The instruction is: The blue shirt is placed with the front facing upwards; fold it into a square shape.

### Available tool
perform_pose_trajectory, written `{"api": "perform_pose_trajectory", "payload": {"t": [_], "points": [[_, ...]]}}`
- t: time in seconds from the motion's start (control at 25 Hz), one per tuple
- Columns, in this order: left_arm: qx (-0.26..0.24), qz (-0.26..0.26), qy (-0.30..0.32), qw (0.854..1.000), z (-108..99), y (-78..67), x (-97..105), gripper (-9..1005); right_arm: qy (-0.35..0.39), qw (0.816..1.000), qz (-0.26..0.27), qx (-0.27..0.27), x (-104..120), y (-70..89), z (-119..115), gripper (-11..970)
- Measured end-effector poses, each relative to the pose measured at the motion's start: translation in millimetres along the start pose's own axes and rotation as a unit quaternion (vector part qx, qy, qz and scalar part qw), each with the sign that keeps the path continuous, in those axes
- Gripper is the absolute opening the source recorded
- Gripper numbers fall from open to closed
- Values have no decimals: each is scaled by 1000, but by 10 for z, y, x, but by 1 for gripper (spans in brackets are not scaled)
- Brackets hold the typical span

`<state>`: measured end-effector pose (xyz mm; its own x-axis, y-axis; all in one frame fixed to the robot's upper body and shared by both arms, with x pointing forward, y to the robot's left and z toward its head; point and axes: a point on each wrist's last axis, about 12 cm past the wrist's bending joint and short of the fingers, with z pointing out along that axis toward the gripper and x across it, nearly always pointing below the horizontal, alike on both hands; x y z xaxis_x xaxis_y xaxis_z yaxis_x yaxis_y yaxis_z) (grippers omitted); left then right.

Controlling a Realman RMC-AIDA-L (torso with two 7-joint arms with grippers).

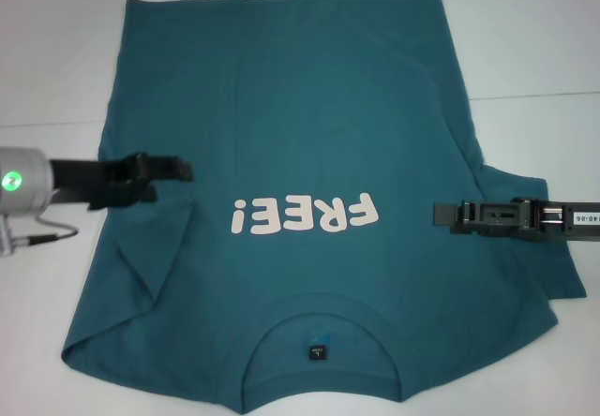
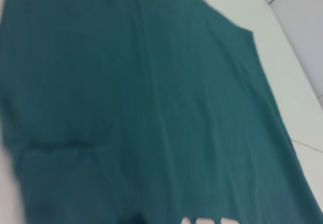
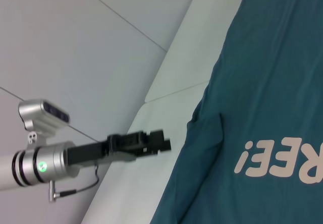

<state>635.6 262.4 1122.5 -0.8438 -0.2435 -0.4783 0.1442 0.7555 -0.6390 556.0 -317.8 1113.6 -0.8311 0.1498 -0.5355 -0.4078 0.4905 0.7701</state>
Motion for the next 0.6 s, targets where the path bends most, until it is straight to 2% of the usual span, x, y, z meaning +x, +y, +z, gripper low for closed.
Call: {"api": "perform_pose_trajectory", "payload": {"t": [0.2, 0.52, 0.6], "points": [[1, -56, 19, 998, -178, 161, 153, 650, 1, 1000, 1, 0, -8, 2, -9, 868], [5, -91, 42, 995, -276, 297, 360, 873, 4, 1000, -2, 1, -43, 12, -11, 868], [6, -97, 44, 994, -284, 321, 400, 873, 5, 1000, -2, 1, -46, 12, -12, 867]]}}
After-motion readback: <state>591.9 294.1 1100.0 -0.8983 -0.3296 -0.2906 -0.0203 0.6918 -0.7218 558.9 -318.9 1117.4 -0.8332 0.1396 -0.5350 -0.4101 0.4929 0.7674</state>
